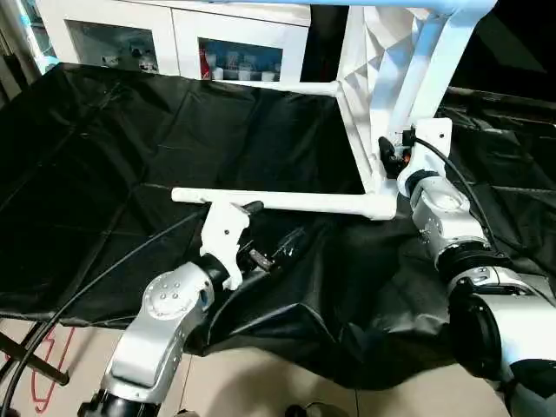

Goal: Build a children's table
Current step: Flip table

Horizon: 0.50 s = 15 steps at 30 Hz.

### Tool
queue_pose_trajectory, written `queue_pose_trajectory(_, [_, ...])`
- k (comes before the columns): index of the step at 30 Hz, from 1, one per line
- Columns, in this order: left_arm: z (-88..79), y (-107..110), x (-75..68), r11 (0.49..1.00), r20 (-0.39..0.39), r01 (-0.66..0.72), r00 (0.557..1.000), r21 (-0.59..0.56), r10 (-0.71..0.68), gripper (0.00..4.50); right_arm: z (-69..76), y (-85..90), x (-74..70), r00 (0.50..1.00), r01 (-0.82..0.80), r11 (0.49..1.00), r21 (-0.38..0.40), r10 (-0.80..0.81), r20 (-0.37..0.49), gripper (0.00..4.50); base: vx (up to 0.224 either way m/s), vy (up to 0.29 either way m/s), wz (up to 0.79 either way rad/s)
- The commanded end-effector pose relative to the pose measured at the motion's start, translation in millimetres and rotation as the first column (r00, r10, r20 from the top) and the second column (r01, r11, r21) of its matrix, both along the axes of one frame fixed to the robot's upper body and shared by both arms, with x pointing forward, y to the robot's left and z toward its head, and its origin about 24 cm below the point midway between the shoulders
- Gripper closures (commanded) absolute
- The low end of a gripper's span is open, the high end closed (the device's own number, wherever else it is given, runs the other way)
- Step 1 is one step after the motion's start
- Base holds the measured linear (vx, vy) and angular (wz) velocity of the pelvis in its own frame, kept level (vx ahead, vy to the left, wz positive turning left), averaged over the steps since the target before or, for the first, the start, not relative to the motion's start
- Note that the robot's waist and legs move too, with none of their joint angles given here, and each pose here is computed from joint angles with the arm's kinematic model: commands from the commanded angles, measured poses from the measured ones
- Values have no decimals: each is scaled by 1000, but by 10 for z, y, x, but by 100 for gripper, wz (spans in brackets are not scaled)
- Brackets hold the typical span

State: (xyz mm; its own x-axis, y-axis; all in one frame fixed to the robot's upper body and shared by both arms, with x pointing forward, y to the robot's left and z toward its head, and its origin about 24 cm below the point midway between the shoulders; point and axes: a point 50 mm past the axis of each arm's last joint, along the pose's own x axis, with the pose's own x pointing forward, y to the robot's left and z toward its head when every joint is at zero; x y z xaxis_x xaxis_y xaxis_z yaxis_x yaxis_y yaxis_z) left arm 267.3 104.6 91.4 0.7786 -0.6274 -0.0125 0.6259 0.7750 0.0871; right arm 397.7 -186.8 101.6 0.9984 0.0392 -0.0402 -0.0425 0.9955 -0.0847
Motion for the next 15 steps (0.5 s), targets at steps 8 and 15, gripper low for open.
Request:
queue_pose_trajectory(8, [46,-2,81,1000,39,-18,999,12,18,0,255,-11,2,982,-7,988,-152,36,185,246,0,0,0])
queue_pose_trajectory(15, [67,-8,138,999,70,-32,997,25,31,0,149,-4,-71,974,20,999,-42,-10,225,246,0,0,0])
